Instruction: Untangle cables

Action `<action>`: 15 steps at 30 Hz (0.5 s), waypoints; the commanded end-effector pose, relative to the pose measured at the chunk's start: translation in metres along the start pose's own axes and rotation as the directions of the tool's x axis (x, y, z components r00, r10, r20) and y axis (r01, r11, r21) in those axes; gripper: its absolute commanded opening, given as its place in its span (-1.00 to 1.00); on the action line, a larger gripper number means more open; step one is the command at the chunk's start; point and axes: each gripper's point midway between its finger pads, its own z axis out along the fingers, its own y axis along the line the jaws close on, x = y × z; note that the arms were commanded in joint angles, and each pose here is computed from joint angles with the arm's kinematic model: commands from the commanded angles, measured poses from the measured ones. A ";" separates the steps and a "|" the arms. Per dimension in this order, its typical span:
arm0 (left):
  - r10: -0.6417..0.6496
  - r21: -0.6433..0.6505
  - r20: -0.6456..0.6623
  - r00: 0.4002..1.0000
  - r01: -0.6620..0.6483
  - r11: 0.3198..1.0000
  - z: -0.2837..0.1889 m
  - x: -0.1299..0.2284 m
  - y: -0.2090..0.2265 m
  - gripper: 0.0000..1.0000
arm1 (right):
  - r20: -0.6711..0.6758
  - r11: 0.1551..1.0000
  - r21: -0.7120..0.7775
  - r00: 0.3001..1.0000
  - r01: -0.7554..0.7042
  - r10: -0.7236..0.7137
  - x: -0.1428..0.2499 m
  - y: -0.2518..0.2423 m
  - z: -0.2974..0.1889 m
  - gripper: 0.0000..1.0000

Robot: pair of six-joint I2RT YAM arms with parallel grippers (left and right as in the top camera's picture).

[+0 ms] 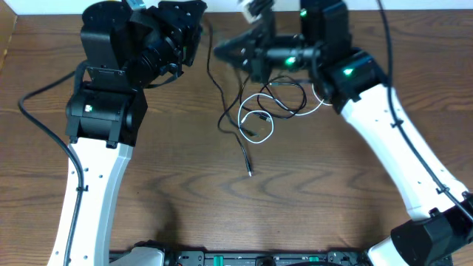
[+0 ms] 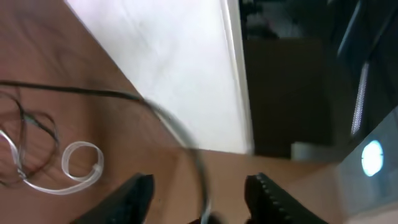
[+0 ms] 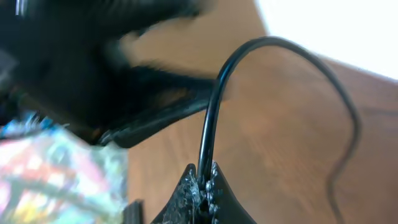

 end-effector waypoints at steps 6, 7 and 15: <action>0.462 -0.037 -0.047 0.886 -0.464 0.885 -0.003 0.007 0.012 0.13 | 0.314 0.983 0.175 0.950 -0.052 -0.005 -0.123 -0.022 -0.125 -0.98; 0.489 -0.044 -0.057 0.870 -0.492 0.870 -0.003 0.008 0.015 0.13 | 0.339 0.981 0.186 0.941 -0.054 -0.013 -0.133 -0.021 -0.139 -0.98; 0.600 -0.084 -0.133 0.789 -0.612 0.786 -0.005 0.014 0.036 0.13 | 0.549 0.911 0.351 0.836 -0.216 -0.013 -0.171 -0.061 -0.276 -0.98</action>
